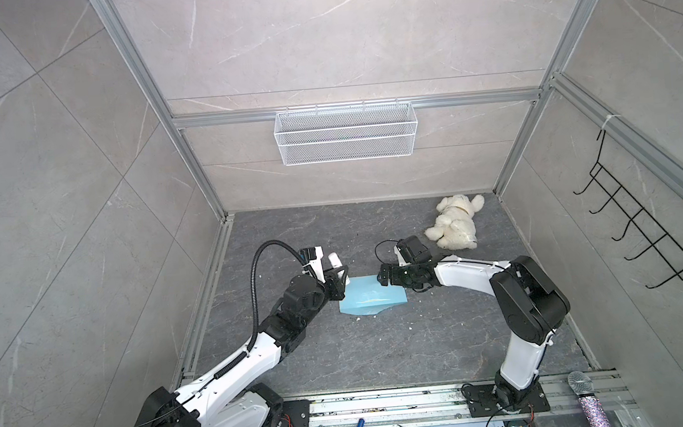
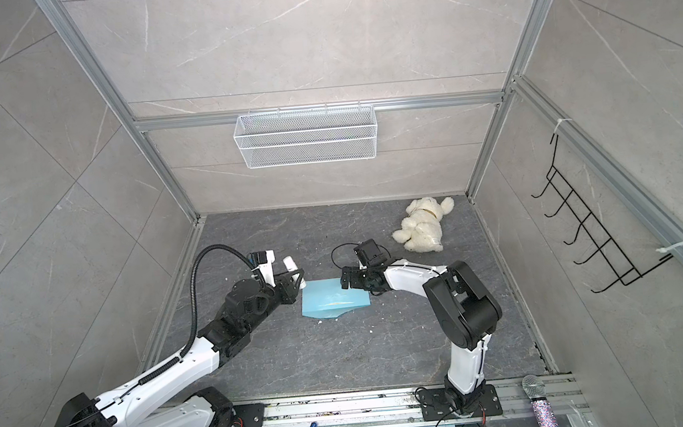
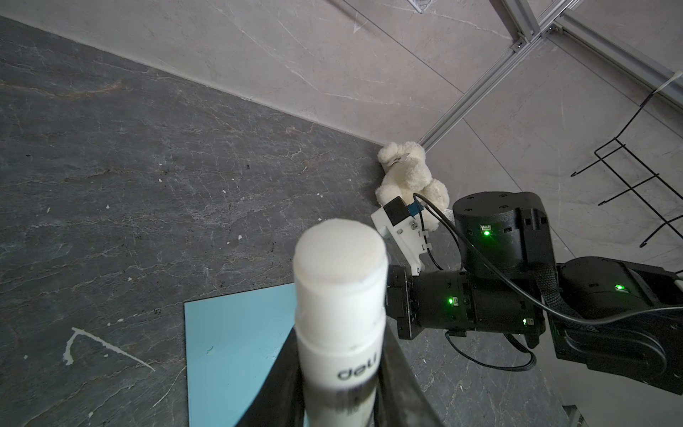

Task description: Place the letter into the envelope and seal it

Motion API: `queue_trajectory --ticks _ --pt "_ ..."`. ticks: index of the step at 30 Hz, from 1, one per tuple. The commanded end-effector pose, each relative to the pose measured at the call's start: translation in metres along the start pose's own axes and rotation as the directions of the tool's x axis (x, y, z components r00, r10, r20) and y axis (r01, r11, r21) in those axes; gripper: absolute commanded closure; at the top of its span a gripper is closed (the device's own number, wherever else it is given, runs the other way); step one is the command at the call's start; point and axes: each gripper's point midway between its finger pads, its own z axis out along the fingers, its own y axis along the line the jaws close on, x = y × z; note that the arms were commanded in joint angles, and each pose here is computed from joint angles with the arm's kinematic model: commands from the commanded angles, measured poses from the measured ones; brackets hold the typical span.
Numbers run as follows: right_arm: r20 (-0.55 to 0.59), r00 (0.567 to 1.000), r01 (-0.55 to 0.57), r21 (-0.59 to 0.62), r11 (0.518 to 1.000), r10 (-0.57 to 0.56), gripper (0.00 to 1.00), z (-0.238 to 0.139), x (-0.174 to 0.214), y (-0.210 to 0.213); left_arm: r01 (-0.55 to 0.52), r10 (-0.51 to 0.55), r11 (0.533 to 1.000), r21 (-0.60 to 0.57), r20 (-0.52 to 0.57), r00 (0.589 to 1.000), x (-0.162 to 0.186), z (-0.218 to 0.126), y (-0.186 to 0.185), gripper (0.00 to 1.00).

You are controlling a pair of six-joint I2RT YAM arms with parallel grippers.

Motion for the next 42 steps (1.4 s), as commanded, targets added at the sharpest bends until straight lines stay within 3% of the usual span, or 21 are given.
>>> queue_trajectory --ticks 1,7,11,15,18,27,31,34,39,42 --pt "-0.079 0.996 -0.047 -0.014 0.999 0.046 0.01 0.013 0.018 0.0 0.01 -0.013 0.999 0.049 0.065 0.998 -0.021 -0.002 -0.014 1.0" --pt "-0.034 0.999 -0.038 -0.048 0.998 0.037 0.01 0.007 0.008 0.009 0.031 -0.035 0.998 0.054 0.067 0.997 -0.021 -0.001 -0.014 1.0" --pt "0.14 0.99 0.039 -0.126 0.991 -0.021 0.01 -0.025 -0.018 0.028 0.109 -0.115 0.991 0.077 0.071 0.991 -0.025 -0.001 -0.015 1.0" --pt "0.413 0.903 0.222 -0.214 0.951 -0.118 0.01 -0.084 -0.042 0.053 0.267 -0.272 0.959 0.095 0.053 0.961 -0.03 -0.001 -0.009 1.0" --pt "0.534 0.834 0.283 -0.196 0.939 -0.14 0.0 -0.122 -0.049 0.055 0.357 -0.363 0.927 0.115 0.036 0.931 -0.033 -0.001 -0.008 1.0" --pt "0.632 0.755 0.305 -0.108 0.946 -0.171 0.01 -0.181 -0.048 0.043 0.508 -0.516 0.842 0.183 -0.006 0.857 -0.038 -0.001 -0.019 1.0" --pt "0.65 0.726 0.428 -0.172 0.887 -0.224 0.01 -0.197 -0.037 0.066 0.569 -0.573 0.798 0.197 -0.04 0.818 -0.038 0.002 -0.024 1.0" --pt "0.7 0.684 0.486 -0.23 0.843 -0.203 0.01 -0.214 -0.031 0.083 0.615 -0.616 0.756 0.225 -0.075 0.785 -0.04 0.005 -0.031 1.0" --pt "0.739 0.58 0.604 -0.107 0.789 -0.344 0.01 -0.216 -0.011 0.12 0.652 -0.649 0.719 0.24 -0.104 0.754 -0.041 0.011 -0.037 1.0" --pt "0.746 0.538 0.639 -0.06 0.767 -0.391 0.01 -0.214 -0.001 0.141 0.666 -0.663 0.704 0.248 -0.108 0.741 -0.043 0.013 -0.038 1.0"
